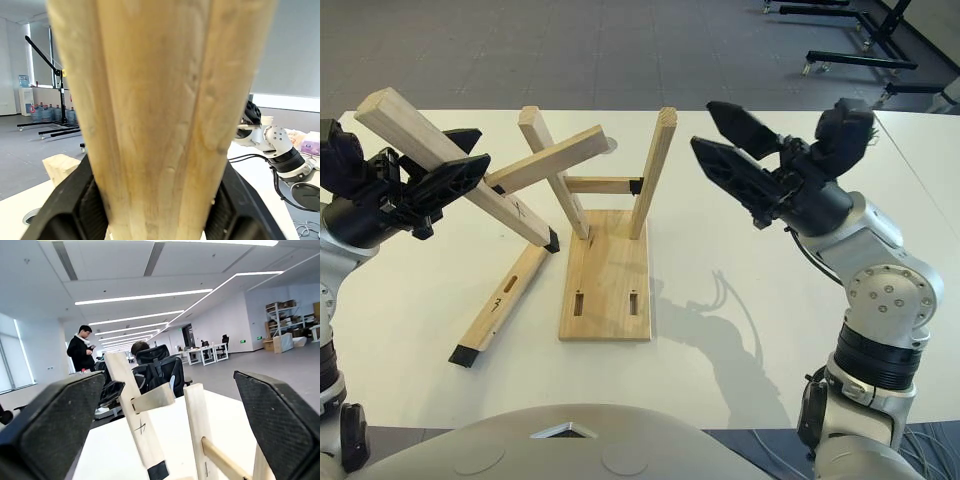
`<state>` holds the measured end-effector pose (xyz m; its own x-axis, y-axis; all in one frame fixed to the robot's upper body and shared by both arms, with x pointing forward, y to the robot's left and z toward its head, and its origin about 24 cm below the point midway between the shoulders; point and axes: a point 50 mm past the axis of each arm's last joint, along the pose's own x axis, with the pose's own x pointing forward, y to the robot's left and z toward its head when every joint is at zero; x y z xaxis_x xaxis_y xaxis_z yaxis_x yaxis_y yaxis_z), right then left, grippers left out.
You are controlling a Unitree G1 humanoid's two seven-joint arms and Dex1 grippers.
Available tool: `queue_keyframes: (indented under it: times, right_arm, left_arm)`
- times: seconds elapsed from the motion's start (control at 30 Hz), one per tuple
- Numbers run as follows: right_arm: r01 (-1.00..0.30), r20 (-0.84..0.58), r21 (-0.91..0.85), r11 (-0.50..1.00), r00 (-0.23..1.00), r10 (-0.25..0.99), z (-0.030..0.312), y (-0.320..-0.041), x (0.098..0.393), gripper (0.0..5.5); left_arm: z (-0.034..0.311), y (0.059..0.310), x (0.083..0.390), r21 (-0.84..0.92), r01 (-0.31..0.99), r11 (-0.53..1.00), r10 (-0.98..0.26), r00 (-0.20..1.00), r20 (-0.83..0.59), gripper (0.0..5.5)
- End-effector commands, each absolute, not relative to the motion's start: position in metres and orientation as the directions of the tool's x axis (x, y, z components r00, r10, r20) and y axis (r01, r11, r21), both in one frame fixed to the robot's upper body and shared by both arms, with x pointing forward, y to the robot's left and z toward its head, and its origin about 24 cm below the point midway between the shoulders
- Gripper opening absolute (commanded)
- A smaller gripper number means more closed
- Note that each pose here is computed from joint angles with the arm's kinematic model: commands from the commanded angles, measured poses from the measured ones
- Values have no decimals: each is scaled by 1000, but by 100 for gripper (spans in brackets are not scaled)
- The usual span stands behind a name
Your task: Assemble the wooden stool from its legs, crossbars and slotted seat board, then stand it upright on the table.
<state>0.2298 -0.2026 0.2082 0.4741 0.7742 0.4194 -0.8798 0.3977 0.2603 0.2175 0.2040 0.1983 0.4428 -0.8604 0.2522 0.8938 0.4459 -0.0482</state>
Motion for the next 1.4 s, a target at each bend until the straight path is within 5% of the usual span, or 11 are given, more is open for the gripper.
queue_keyframes:
  times: [0.03,0.47,0.83,1.4]
  right_arm:
    - [-843,485,285,456,537,690,211,-199,222,473]
    - [-749,440,403,526,663,606,185,-173,192,473]
    - [-717,406,441,539,695,593,180,-169,186,473]
    - [-726,372,433,534,683,628,182,-177,192,473]
  left_arm:
    - [203,212,204,27,918,395,-883,372,286,212]
    - [182,183,204,176,938,299,-946,268,183,212]
    - [163,183,184,32,988,154,-967,144,211,212]
    - [133,173,188,17,974,226,-965,221,138,212]
